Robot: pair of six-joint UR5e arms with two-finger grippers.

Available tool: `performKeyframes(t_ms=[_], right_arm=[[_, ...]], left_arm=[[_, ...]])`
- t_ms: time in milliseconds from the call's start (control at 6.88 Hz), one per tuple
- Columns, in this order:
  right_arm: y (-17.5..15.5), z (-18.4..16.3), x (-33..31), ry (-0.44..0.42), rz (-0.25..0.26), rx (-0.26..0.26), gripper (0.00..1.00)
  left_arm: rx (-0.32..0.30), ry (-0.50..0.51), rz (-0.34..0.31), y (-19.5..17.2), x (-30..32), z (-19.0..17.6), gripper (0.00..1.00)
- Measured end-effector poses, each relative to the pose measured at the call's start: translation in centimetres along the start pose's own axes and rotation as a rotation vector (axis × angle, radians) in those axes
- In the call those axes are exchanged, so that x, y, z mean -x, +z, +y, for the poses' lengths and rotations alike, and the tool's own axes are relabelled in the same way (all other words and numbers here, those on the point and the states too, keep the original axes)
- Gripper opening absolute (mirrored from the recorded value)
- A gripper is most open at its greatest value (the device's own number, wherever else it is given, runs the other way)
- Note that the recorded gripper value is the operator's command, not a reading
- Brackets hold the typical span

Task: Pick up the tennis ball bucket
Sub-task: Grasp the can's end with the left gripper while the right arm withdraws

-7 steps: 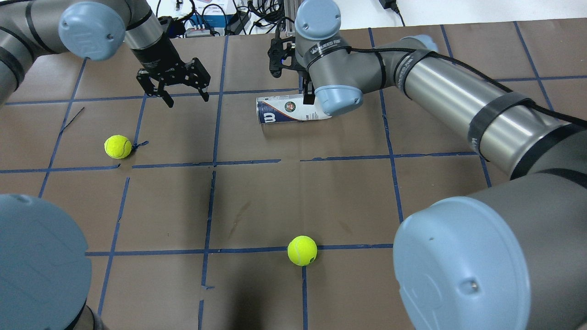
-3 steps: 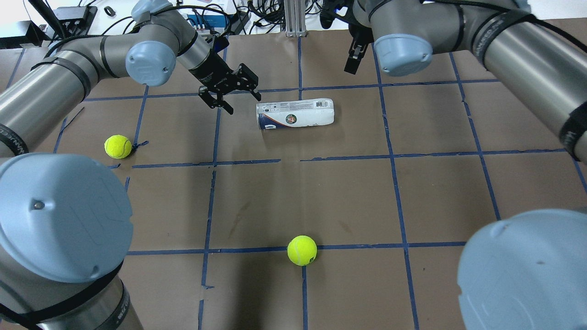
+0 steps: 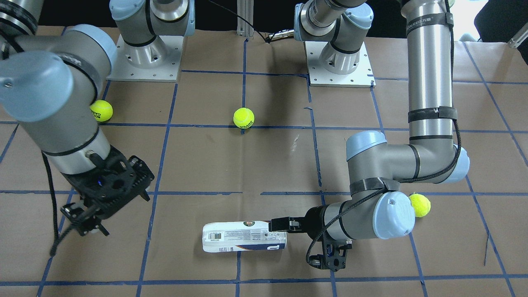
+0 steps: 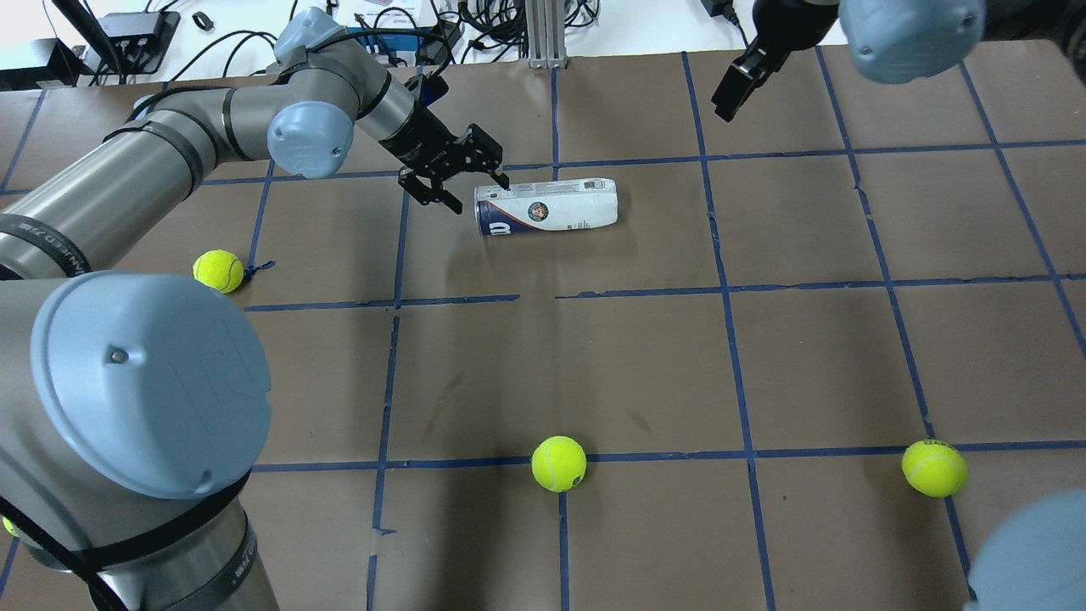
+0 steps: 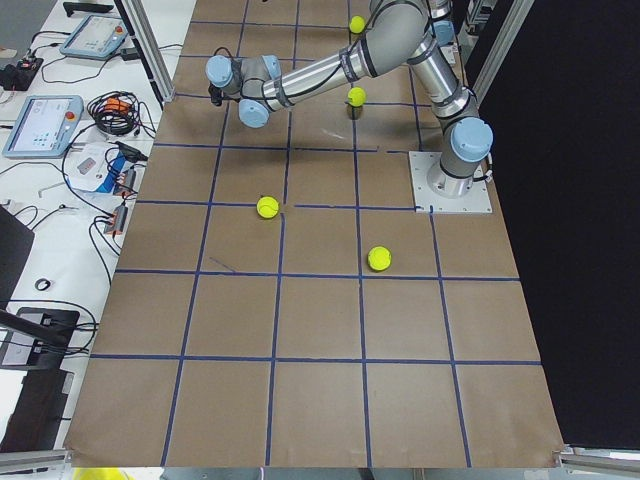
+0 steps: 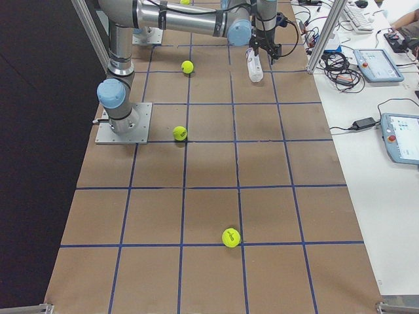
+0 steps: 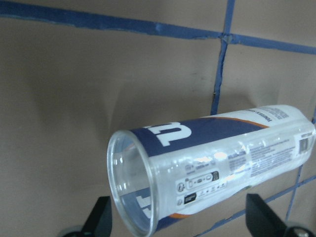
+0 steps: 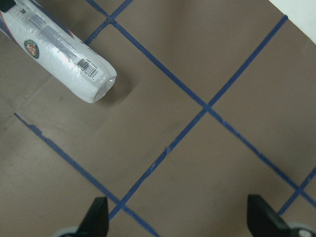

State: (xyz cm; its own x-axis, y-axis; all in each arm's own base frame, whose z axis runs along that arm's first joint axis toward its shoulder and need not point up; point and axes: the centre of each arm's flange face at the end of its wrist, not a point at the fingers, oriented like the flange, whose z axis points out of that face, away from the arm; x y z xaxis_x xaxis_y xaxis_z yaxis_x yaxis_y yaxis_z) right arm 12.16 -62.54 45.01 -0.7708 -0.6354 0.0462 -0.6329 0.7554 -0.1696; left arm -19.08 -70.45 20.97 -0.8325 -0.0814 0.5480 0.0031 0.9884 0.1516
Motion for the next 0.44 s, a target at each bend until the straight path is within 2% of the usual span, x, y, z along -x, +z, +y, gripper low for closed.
performKeyframes(t_ms=[145, 291, 436], right_arm=[[-1.8, 1.4, 0.7, 0.147, -0.013, 0.047, 1.00], [-2.8, 2.1, 1.5, 0.302, 0.002, 0.093, 1.00], [-3.2, 2.1, 2.5, 0.417, 0.030, 0.127, 1.00]], left_arm=[[0.001, -0.005, 0.031, 0.3, -0.6, 0.0, 0.40], [0.003, -0.017, 0.045, 0.5, -1.0, 0.1, 0.21], [0.004, -0.025, 0.051, 0.6, -1.2, 0.2, 0.01]])
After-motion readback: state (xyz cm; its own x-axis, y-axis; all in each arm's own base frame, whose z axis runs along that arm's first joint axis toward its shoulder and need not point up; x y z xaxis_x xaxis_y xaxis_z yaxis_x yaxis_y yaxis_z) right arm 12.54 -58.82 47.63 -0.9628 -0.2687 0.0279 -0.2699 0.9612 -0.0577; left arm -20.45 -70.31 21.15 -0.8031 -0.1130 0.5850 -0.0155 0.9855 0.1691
